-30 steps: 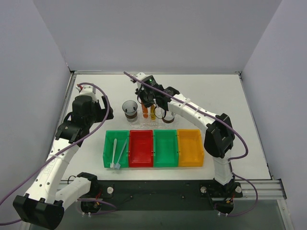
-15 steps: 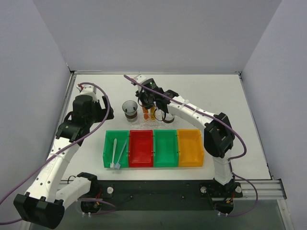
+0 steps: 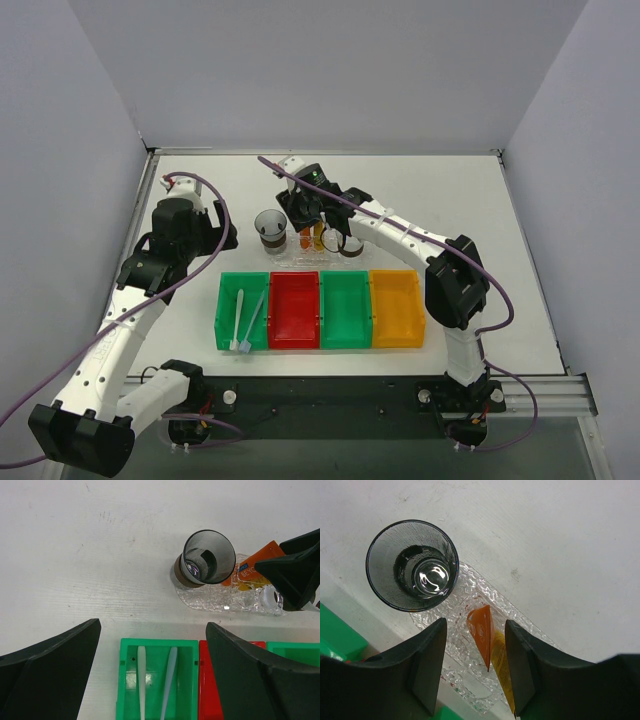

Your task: Prepare toiletry sets of a toothbrush and toothpaste on the tray

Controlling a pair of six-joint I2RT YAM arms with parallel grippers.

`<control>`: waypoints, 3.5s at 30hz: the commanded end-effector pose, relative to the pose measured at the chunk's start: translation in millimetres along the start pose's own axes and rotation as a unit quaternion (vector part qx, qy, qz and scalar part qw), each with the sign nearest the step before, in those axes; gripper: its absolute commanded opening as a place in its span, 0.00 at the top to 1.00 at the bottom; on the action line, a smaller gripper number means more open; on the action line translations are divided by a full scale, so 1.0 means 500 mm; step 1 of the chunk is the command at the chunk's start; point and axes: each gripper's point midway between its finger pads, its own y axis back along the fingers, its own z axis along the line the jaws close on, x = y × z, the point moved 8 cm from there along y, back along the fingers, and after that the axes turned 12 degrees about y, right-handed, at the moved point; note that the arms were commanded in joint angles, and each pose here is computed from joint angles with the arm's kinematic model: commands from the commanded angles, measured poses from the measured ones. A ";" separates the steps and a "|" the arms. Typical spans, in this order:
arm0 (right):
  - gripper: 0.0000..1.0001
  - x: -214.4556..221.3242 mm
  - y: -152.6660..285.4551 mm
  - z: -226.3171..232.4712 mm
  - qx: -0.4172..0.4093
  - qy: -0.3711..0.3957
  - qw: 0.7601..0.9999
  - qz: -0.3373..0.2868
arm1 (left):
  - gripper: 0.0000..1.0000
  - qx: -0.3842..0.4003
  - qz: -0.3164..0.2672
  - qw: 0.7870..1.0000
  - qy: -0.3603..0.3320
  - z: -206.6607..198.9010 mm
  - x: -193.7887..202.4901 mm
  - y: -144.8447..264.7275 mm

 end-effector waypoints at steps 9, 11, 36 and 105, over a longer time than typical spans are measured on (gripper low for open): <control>0.49 -0.135 0.124 -0.047 0.026 -0.024 0.992 -0.123 | 0.12 0.004 0.032 0.999 -0.029 0.026 0.032 0.043; 0.49 -0.141 0.142 -0.053 0.029 -0.027 0.991 -0.131 | 0.17 -0.001 0.039 0.999 -0.024 0.031 0.039 0.055; 0.60 -0.047 0.323 -0.158 0.029 -0.205 0.969 -0.134 | 0.45 -0.012 0.268 0.963 0.025 0.022 0.263 0.001; 0.56 -0.003 0.445 -0.135 -0.016 -0.244 0.957 -0.154 | 1.00 0.104 0.216 0.967 0.090 -0.080 0.140 0.118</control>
